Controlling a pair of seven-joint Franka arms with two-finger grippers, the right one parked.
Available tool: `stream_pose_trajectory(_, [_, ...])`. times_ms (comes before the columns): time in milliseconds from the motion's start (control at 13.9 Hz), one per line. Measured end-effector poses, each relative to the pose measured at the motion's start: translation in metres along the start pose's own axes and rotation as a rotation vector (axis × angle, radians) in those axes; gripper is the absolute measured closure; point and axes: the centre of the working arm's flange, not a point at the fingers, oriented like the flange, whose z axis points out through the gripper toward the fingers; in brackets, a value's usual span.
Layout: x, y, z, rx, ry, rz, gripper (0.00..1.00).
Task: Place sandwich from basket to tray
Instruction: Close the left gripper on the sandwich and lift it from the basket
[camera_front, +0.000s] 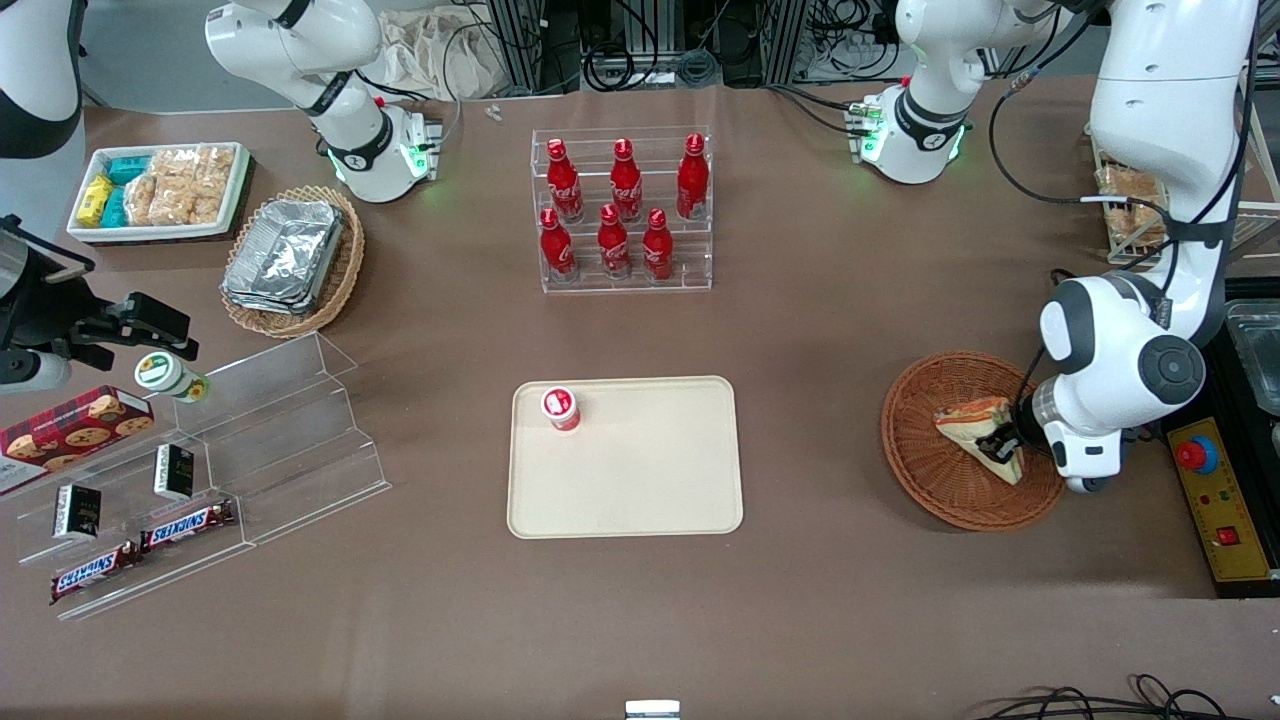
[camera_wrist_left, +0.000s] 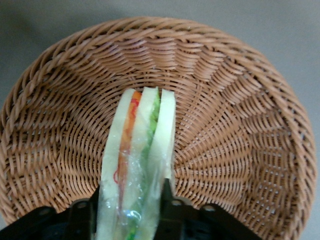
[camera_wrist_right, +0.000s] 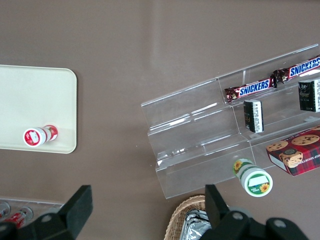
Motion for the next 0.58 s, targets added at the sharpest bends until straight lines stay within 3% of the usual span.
stream_pose_trajectory(288, [-0.006, 0.011, -0.056, 0.031, -0.042, -0.031, 0.81])
stream_pose_trajectory(577, [-0.047, 0.058, -0.150, 0.094, -0.102, 0.047, 0.84])
